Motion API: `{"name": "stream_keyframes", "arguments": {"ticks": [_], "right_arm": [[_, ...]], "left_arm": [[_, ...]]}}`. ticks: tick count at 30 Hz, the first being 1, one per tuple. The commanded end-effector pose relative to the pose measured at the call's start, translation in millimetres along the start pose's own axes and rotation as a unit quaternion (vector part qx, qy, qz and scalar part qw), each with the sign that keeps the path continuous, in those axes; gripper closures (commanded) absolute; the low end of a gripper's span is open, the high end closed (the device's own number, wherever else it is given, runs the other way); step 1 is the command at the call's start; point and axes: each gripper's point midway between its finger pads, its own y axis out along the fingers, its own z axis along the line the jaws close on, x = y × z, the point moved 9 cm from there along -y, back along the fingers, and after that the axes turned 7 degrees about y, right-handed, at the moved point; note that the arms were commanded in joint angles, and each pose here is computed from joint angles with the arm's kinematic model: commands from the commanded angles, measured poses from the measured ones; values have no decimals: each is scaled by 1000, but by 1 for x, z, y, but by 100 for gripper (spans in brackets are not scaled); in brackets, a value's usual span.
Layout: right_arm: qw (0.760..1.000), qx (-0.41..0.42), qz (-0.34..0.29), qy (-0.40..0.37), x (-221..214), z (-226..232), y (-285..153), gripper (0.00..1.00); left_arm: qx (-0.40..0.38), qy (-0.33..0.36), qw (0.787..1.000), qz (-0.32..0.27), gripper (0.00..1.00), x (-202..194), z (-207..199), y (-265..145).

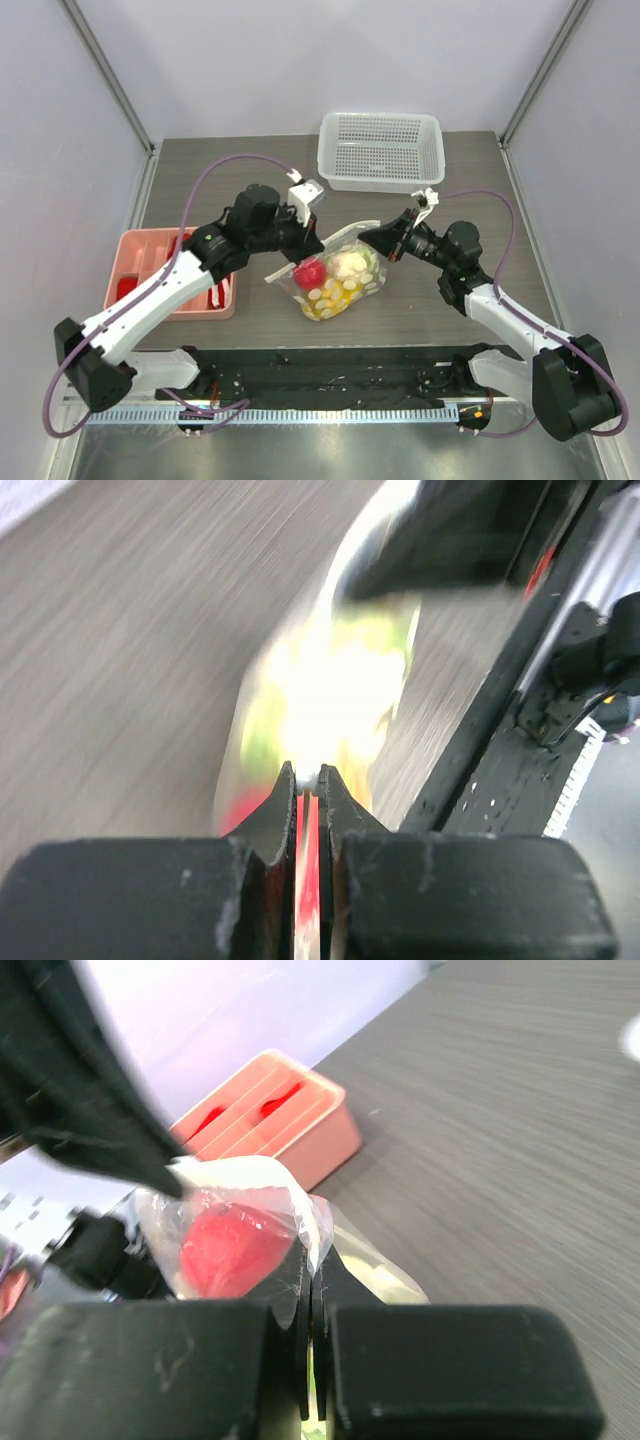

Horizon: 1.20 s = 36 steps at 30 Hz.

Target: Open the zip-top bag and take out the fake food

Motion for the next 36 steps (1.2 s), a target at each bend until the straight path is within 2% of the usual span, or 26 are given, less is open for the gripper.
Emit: {"name": "stream_keyframes", "arguments": {"ticks": [1,9,16,17,20,22,23,24,25,27,28,29,31,32,33,34,36], "right_arm": [[994,-66,-90,-8,26,-15,-12,99],[993,-78,-89,9,22,-28,-9,99],[996,-53,-74,14,20,-27,-5,99],[996,-46,-69,17,19,-27,-4,99],[998,-14,-57,14,18,-23,0,99],[999,3,-51,10,18,-18,2,99],[999,4,-49,9,17,-18,3,99],[999,6,-47,1,17,-17,3,99],[999,8,-43,0,16,-15,5,99],[999,10,-38,-3,15,-12,5,99],[999,12,-37,-7,15,-12,5,99],[999,14,-35,-9,16,-10,5,99],[999,20,-31,-9,16,-9,5,99],[999,30,-28,-14,15,-6,6,99],[999,34,-27,-15,16,-4,5,99],[999,37,-25,-17,15,-4,6,99],[999,43,-21,-18,14,-2,6,99]], "left_arm": [[92,-54,993,40,100,-26,0,-43],[124,-119,985,26,100,-60,-18,-91],[88,-133,987,21,98,-63,-28,-95],[86,-133,987,19,83,-61,-28,-95],[92,-115,989,2,44,-43,-25,-96],[98,-92,991,-13,33,-17,-21,-96],[101,-85,991,-17,31,-7,-19,-95],[101,-74,991,-37,30,13,-19,-100],[102,-72,992,-11,29,18,-12,-84],[109,-71,991,-13,30,40,-4,-77],[107,-76,991,19,32,39,4,-59],[108,-85,990,28,34,43,13,-52],[81,-83,993,22,40,58,20,-44],[78,-82,992,48,42,54,30,-28],[65,-76,994,43,45,63,35,-28],[57,-74,994,50,52,64,40,-23],[49,-68,995,62,55,63,56,-12]]}}
